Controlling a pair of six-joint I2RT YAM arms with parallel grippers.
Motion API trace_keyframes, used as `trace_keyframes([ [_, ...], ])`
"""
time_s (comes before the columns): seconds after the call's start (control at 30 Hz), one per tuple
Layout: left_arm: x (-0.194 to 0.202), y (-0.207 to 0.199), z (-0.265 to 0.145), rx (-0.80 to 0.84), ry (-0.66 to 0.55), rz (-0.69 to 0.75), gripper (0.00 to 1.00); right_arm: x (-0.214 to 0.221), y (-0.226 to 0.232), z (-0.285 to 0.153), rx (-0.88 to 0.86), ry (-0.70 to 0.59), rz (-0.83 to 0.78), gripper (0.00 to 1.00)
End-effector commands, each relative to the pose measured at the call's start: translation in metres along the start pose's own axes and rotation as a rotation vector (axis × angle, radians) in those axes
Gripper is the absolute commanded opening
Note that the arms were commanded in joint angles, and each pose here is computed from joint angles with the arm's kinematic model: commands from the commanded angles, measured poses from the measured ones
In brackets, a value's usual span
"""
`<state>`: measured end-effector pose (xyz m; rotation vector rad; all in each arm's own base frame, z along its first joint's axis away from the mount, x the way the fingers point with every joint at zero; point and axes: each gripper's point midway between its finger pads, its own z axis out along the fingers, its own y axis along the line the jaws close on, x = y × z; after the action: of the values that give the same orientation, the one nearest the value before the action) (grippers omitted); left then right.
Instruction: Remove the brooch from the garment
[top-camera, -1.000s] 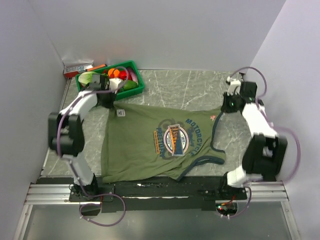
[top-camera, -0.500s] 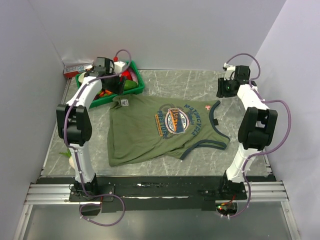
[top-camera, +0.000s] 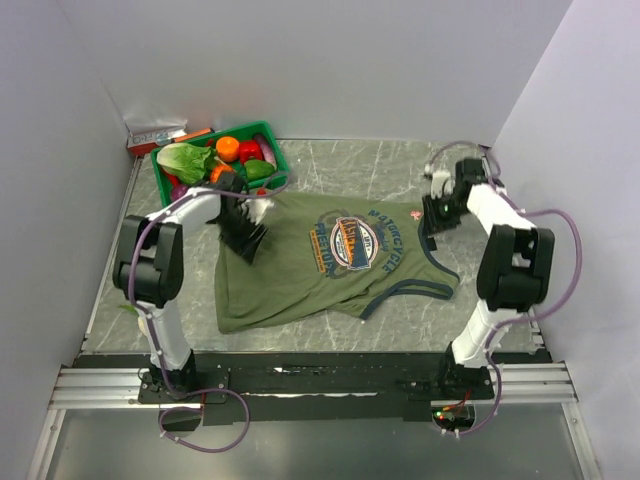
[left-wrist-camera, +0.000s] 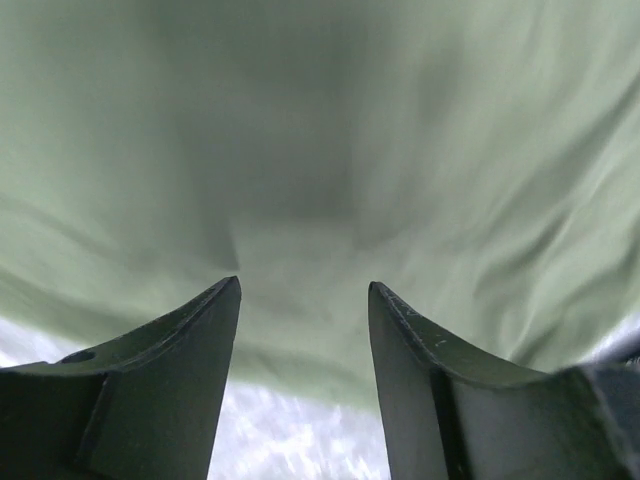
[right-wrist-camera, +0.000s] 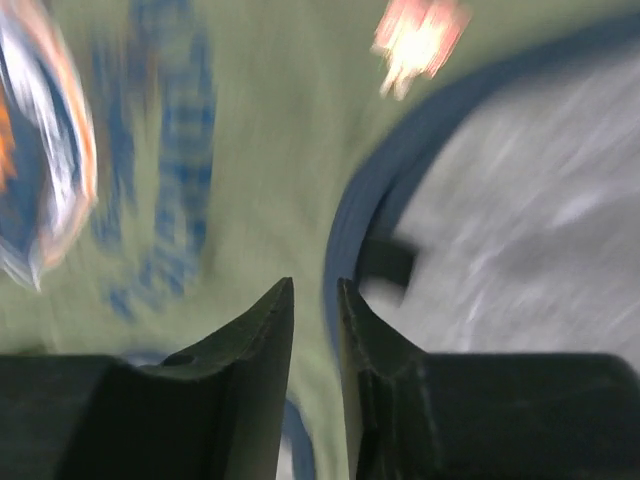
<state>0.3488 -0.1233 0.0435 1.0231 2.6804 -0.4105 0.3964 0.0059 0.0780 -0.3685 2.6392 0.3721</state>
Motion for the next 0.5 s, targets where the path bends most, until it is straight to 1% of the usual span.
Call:
trace_keyframes([
  [0.0, 0.036, -0.007, -0.020, -0.004, 0.039, 0.081, 0.58, 0.071, 0.027, -0.032, -0.063, 0.116, -0.218, 0.29],
  [0.1, 0.059, -0.010, -0.010, 0.000, 0.093, 0.064, 0.57, 0.092, 0.024, -0.032, -0.052, 0.170, -0.283, 0.29],
  [0.2, 0.084, -0.012, 0.004, 0.003, 0.163, 0.043, 0.56, 0.122, 0.011, -0.021, -0.007, 0.270, -0.329, 0.29],
  [0.23, 0.090, -0.007, 0.007, -0.022, 0.181, 0.045, 0.56, 0.129, 0.007, -0.019, 0.006, 0.290, -0.342, 0.29],
  [0.27, 0.105, -0.010, 0.012, -0.017, 0.216, 0.039, 0.55, 0.138, -0.005, -0.019, 0.068, 0.339, -0.386, 0.29],
  [0.3, 0.111, -0.008, 0.013, -0.029, 0.229, 0.042, 0.55, 0.155, -0.008, -0.014, 0.085, 0.375, -0.408, 0.28],
  [0.37, 0.134, -0.009, 0.013, -0.050, 0.282, 0.048, 0.54, 0.172, -0.015, -0.016, 0.108, 0.418, -0.473, 0.27],
  [0.4, 0.142, -0.010, 0.012, -0.050, 0.296, 0.058, 0.54, 0.193, -0.011, -0.015, 0.091, 0.458, -0.484, 0.26],
  [0.43, 0.149, -0.008, 0.008, -0.064, 0.309, 0.054, 0.54, 0.201, -0.009, -0.017, 0.084, 0.470, -0.498, 0.26],
  [0.47, 0.165, -0.013, 0.007, -0.053, 0.340, 0.049, 0.54, 0.206, -0.006, -0.022, 0.083, 0.466, -0.524, 0.26],
])
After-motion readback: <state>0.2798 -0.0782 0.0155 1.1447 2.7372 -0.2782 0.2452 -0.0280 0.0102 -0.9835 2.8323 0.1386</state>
